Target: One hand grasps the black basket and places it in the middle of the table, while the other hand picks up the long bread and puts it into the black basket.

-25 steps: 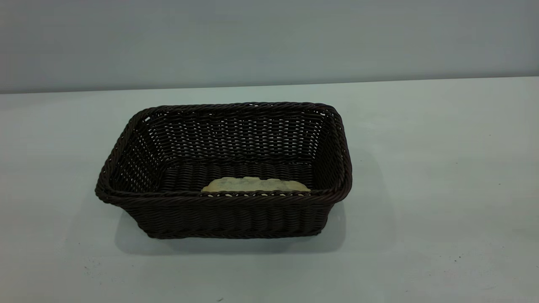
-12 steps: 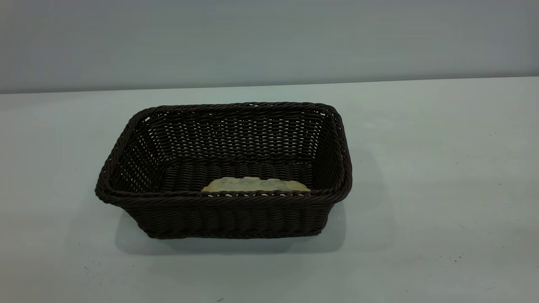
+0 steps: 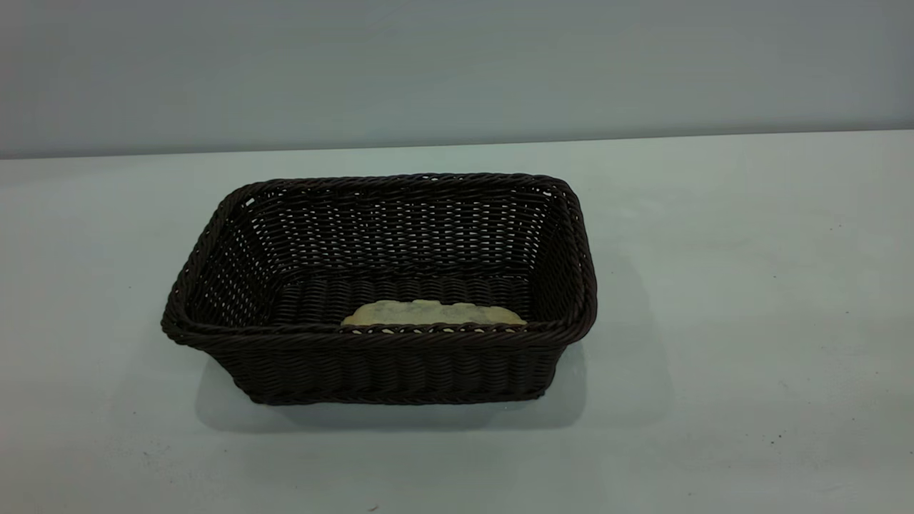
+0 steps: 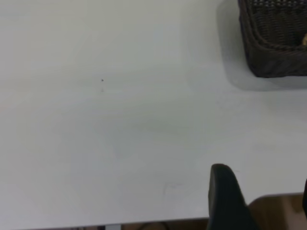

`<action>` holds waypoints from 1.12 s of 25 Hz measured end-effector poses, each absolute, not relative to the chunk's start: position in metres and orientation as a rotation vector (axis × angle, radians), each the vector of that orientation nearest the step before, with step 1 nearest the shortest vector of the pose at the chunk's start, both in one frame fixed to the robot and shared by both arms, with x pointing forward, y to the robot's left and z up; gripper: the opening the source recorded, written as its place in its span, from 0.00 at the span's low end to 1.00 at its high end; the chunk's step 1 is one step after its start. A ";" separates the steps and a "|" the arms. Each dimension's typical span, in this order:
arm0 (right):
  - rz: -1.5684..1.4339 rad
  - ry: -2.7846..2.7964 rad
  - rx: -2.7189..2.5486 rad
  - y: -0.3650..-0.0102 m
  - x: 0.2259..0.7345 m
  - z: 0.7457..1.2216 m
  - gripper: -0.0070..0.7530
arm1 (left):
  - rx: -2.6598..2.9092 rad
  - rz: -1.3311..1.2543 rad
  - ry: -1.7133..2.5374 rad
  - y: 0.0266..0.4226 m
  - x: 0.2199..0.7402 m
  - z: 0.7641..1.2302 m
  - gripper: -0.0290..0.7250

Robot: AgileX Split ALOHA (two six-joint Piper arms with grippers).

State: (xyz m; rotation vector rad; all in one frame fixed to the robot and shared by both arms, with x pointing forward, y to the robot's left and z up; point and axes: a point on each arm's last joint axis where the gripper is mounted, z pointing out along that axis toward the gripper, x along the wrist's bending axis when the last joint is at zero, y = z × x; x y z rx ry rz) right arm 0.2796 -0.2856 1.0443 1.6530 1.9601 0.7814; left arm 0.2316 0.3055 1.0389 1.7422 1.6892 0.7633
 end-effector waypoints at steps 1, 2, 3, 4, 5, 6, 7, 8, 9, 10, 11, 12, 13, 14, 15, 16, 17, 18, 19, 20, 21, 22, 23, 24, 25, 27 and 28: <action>0.780 1.957 1.649 -0.286 0.278 1.043 0.50 | 1.743 0.749 1.688 0.305 0.232 1.038 0.64; 0.783 1.952 1.644 -0.286 0.277 1.042 0.50 | 1.748 0.732 1.691 0.304 0.232 1.036 0.64; 0.786 1.946 1.637 -0.286 0.276 1.043 0.50 | 1.750 0.719 1.690 0.303 0.232 1.035 0.64; 0.790 1.936 1.626 -0.286 0.273 1.043 0.50 | 1.751 0.718 1.692 0.303 0.232 1.035 0.64; 0.790 1.930 1.619 -0.286 0.272 1.042 0.50 | 1.751 0.717 1.692 0.303 0.232 1.034 0.64; 0.793 1.925 1.613 -0.286 0.270 1.041 0.50 | 1.751 0.717 1.692 0.303 0.232 1.034 0.64; 0.794 1.922 1.609 -0.286 0.269 1.041 0.50 | 1.751 0.717 1.692 0.303 0.232 1.034 0.64; 0.798 1.914 1.604 -0.286 0.267 1.041 0.50 | 1.752 0.718 1.691 0.303 0.232 1.034 0.64; 0.808 1.902 1.601 -0.286 0.266 1.041 0.50 | 1.752 0.718 1.691 0.303 0.232 1.034 0.64; 0.815 1.892 1.599 -0.286 0.264 1.041 0.50 | 1.752 0.718 1.691 0.303 0.232 1.034 0.64; 0.827 1.878 1.591 -0.286 0.262 1.042 0.50 | 1.752 0.718 1.691 0.303 0.232 1.034 0.64; 0.839 1.863 1.585 -0.286 0.259 1.042 0.50 | 1.752 0.718 1.691 0.303 0.232 1.034 0.64; 0.847 1.854 1.575 -0.286 0.257 1.042 0.50 | 1.752 0.718 1.691 0.303 0.232 1.034 0.64; 0.858 1.841 1.564 -0.286 0.255 1.043 0.50 | 1.752 0.718 1.691 0.303 0.232 1.034 0.64; 0.866 1.831 1.553 -0.285 0.252 1.043 0.50 | 1.752 0.718 1.691 0.303 0.232 1.034 0.64; 0.876 1.818 1.539 -0.285 0.250 1.043 0.50 | 1.752 0.718 1.691 0.303 0.232 1.034 0.64; 0.885 1.810 1.531 -0.285 0.248 1.043 0.50 | 1.752 0.718 1.691 0.303 0.232 1.034 0.64; 0.888 1.805 1.525 -0.285 0.247 1.043 0.50 | 1.752 0.718 1.691 0.303 0.232 1.034 0.64; 0.893 1.805 1.525 -0.285 0.246 1.043 0.50 | 1.752 0.718 1.691 0.303 0.232 1.034 0.64; 0.893 1.805 1.525 -0.285 0.246 1.043 0.50 | 1.752 0.718 1.691 0.303 0.232 1.034 0.64; 0.894 1.804 1.526 -0.285 0.246 1.043 0.49 | 1.752 0.718 1.691 0.303 0.232 1.034 0.64; 0.896 1.805 1.526 -0.285 0.246 1.043 0.49 | 1.752 0.718 1.691 0.303 0.232 1.034 0.64; 0.896 1.805 1.526 -0.285 0.246 1.043 0.49 | 1.747 0.723 1.686 0.303 0.231 1.034 0.64; 0.899 1.804 1.526 -0.284 0.246 1.043 0.49 | 1.741 0.729 1.680 0.303 0.230 1.034 0.64; 0.899 1.804 1.526 -0.284 0.246 1.043 0.48 | 1.735 0.735 1.675 0.303 0.229 1.034 0.64; 0.899 1.804 1.526 -0.284 0.246 1.043 0.47 | 1.715 0.753 1.657 0.303 0.225 1.034 0.64; 0.899 1.804 1.526 -0.284 0.246 1.043 0.46 | 1.705 0.761 1.652 0.304 0.223 1.033 0.64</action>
